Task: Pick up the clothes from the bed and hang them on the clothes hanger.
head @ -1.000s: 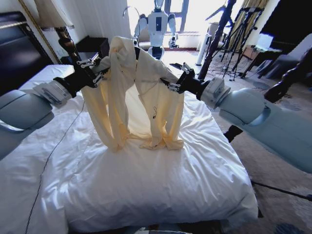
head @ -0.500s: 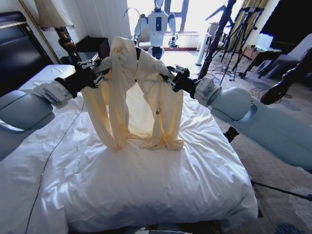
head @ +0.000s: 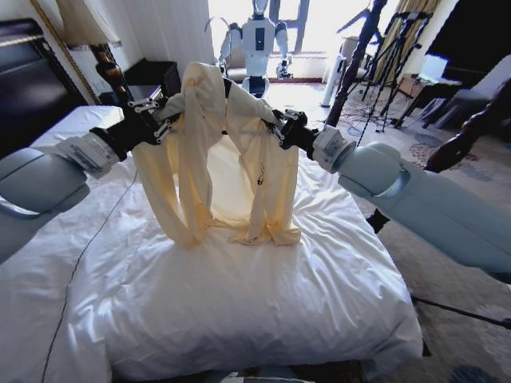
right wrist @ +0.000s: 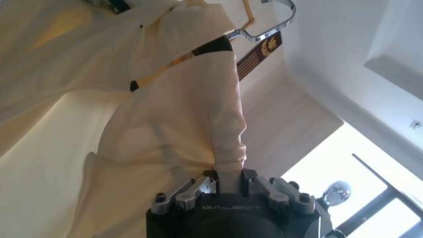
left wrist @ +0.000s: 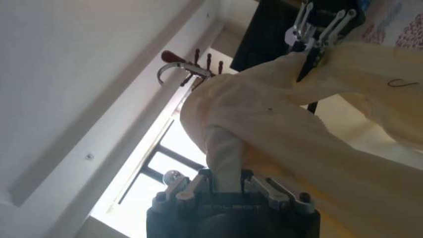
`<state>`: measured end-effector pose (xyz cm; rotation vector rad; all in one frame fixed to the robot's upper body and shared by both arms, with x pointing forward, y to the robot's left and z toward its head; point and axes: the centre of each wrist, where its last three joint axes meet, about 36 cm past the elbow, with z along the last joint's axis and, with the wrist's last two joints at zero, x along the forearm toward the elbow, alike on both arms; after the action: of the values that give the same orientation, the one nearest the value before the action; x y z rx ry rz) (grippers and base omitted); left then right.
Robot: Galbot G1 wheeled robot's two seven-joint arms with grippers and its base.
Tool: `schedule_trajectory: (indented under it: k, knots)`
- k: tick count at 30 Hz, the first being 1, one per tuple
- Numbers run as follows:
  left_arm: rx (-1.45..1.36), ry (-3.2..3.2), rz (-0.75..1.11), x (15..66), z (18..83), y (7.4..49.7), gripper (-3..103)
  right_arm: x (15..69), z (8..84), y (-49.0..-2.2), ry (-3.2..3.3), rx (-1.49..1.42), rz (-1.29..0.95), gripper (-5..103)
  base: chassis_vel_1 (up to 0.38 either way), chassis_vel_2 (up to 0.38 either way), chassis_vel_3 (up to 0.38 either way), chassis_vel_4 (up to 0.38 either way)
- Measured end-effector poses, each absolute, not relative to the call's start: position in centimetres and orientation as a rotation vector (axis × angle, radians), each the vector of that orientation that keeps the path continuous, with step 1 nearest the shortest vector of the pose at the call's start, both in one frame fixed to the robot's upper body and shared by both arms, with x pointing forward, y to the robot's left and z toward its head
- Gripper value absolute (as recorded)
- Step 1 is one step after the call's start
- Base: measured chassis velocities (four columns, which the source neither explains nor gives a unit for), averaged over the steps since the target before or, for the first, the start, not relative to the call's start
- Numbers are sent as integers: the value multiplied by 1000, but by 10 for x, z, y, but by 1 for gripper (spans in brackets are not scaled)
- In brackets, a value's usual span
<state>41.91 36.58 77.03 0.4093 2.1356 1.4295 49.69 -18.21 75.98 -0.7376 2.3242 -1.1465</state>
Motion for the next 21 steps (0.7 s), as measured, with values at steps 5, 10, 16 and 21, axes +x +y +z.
schedule_trajectory:
  k: [5, 10, 16, 21]
  knots:
    - [393, 2135, 1423, 420, 767, 365, 21, 498, 761, -183, 2316, -721, -1138, 15, 0, 0, 0, 0]
    - [379, 2138, 1414, 421, 762, 364, 21, 496, 763, -188, 2293, -694, -1149, 15, 0, 0, 0, 0]
    - [331, 2158, 1413, 423, 756, 363, 21, 494, 767, -195, 2286, -660, -1156, 15, 0, 0, 0, 0]
    - [260, 2175, 1419, 424, 750, 362, 40, 493, 768, -197, 2283, -650, -1164, 15, 0, 0, 0, 0]
